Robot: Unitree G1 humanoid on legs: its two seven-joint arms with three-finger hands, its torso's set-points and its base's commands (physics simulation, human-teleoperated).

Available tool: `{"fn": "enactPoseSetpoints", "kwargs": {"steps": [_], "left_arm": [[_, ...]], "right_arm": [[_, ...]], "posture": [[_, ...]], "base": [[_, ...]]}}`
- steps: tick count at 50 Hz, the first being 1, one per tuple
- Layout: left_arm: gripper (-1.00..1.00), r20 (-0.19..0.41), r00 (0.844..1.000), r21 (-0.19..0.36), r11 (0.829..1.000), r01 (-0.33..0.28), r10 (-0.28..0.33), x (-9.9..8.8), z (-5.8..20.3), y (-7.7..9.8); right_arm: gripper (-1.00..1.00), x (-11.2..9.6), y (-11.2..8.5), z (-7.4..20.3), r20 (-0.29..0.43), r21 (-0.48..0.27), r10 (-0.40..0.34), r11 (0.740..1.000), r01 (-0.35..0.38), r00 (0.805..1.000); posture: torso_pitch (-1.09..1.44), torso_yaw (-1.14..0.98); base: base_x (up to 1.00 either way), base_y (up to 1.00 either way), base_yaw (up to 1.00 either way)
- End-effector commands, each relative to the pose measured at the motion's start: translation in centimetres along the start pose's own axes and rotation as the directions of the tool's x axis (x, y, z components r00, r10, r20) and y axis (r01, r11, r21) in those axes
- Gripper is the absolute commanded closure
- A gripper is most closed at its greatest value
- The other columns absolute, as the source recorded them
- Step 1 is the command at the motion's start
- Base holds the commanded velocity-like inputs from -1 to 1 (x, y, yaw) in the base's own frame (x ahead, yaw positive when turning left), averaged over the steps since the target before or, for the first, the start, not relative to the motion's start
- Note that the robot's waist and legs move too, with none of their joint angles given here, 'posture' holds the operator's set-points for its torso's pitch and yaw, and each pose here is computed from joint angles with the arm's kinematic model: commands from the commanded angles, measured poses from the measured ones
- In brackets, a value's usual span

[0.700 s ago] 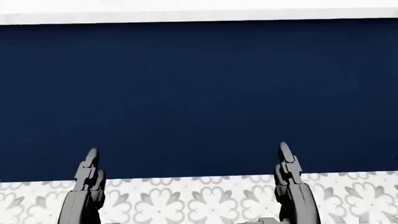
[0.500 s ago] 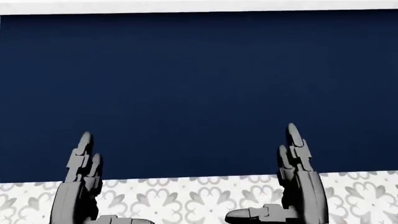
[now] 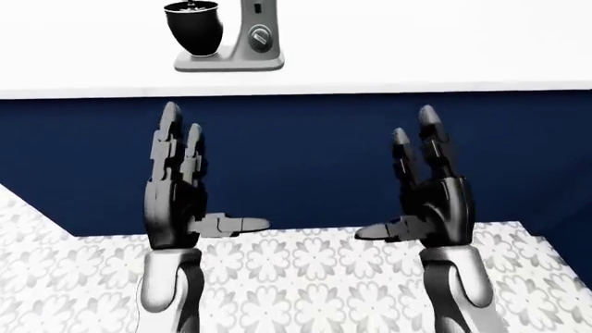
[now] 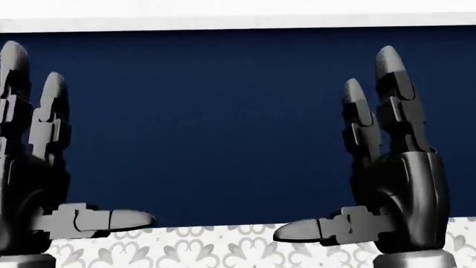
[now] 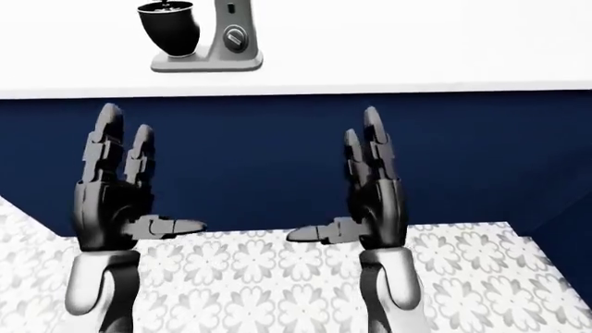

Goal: Open the stand mixer head.

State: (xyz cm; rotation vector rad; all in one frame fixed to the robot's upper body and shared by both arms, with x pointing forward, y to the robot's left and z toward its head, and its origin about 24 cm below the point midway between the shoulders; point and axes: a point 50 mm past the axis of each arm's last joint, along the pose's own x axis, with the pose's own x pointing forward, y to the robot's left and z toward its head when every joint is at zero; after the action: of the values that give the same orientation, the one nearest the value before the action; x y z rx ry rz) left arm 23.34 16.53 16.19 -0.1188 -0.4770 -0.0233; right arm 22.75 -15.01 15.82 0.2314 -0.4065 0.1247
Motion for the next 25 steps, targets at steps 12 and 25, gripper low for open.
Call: {"fn": "enactPoseSetpoints", "kwargs": {"steps": [12,25], "left_arm": [[-1.0,0.22,0.974,-0.044,0.997,0.058,-0.047,1.2,7.8,-0.8],[-1.0,0.341,0.939,-0.031,0.997,0.066,-0.052,1.5,13.5,-0.6]], "right_arm": [[-1.0,0.7,2.6,7.8,0.14,0.128,0.076,0.987,-0.094,0.987],[-1.0,0.5,3.6,11.9,0.235,0.175,0.11,0.973,-0.153,0.966]], "posture": [[0.0,0.0],[0.0,0.0]], "base": [[0.0,0.0,0.0],[0.0,0.0,0.0]]}}
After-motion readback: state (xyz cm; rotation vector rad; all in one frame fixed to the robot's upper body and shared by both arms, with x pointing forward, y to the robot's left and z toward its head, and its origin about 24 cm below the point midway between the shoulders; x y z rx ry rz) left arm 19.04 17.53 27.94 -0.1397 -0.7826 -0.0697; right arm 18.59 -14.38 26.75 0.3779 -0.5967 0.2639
